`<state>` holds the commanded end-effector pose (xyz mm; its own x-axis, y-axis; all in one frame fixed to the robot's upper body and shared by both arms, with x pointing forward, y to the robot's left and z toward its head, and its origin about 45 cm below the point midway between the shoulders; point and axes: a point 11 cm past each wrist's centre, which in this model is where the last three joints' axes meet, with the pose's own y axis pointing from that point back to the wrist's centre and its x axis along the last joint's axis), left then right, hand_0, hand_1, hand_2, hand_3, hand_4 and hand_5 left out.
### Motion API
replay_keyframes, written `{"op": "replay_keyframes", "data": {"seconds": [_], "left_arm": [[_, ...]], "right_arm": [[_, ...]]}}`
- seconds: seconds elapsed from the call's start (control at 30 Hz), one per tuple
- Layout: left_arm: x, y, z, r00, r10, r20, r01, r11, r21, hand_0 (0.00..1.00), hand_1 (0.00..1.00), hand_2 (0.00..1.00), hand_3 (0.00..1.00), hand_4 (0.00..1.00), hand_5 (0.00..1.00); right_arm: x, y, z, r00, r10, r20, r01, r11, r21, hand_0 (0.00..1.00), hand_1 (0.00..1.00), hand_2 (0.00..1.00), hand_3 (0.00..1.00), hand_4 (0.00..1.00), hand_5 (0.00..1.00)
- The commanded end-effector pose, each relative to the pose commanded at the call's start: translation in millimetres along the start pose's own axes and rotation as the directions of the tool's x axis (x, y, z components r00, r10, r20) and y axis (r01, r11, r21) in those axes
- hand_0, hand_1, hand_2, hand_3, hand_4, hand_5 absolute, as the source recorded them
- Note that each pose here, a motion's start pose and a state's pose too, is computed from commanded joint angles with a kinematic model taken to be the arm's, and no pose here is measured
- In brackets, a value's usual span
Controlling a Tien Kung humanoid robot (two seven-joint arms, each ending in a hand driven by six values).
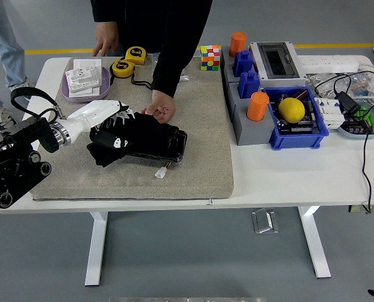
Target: Pick the rag up,wipe the panel,place it on the desk
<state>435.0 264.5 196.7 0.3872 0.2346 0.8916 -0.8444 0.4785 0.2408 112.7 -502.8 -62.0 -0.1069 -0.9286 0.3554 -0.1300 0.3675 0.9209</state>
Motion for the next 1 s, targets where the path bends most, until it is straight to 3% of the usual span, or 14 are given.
{"op": "replay_keyframes", "data": {"seconds": [0.4, 1.0], "left_arm": [[-11.2, -6.9, 19.9, 0.999, -0.033, 0.022, 0.034, 0.998, -0.048, 0.268, 0.199, 0.34, 0.554, 0.718, 0.005], [-13.6, -15.4, 38.3, 0.998, -0.049, 0.046, 0.053, 0.995, -0.088, 0.267, 0.196, 0.34, 0.554, 0.717, 0.004]], "right_arm": [[1.8, 0.3, -1, 1.0, 0.003, -0.007, -0.003, 1.0, 0.003, 0.78, 0.736, 0.725, 0.68, 0.998, 0.568], [5.1, 0.4, 0, 1.0, 0.008, -0.024, -0.008, 1.0, -0.004, 0.781, 0.735, 0.724, 0.679, 0.998, 0.564]]}}
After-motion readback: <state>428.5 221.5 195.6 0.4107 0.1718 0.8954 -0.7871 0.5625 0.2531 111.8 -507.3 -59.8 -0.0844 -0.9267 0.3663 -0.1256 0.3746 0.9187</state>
